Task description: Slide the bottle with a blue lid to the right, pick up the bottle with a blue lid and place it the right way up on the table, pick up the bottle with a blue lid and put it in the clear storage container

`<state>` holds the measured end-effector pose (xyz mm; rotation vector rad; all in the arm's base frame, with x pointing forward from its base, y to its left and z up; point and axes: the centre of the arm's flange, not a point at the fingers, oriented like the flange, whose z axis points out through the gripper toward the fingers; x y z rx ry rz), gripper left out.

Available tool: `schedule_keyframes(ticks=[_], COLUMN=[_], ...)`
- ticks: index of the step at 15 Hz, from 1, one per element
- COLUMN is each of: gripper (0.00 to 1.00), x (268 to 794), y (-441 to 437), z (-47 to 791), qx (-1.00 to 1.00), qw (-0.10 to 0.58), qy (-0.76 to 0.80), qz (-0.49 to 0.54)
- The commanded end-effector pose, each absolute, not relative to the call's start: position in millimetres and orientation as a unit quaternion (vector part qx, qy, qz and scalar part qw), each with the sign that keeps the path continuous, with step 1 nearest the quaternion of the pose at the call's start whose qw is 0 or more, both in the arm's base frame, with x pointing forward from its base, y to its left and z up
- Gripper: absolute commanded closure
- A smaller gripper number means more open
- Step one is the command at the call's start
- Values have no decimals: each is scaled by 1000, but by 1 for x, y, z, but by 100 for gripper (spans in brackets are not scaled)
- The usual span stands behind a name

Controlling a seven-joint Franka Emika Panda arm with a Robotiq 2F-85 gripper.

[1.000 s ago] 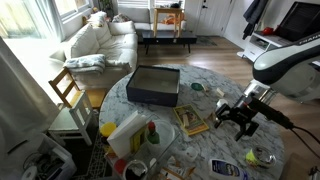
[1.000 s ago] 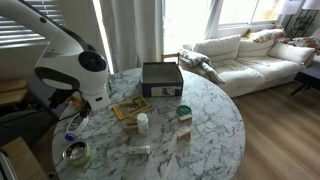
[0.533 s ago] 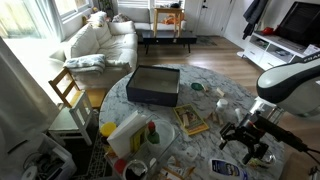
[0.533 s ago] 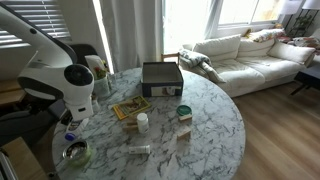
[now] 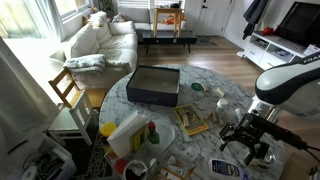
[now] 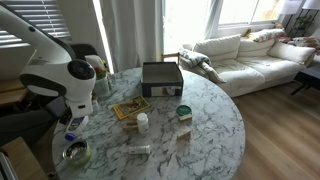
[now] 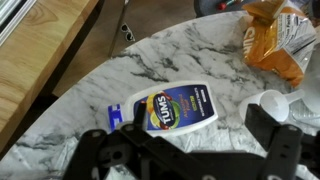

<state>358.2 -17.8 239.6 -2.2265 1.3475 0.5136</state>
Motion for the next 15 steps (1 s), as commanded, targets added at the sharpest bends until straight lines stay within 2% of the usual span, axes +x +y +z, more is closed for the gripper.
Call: schedule_keyframes(ticks=[1, 9, 11, 15], gripper=[0, 0, 0, 0], x=[326, 321, 322, 330], y=[-1, 28, 32, 34], z=[229, 208, 200, 186], qx=[-846, -887, -898, -922], qw=[257, 286, 260, 157], qy=[414, 215, 171, 206], qz=[215, 292, 310, 287])
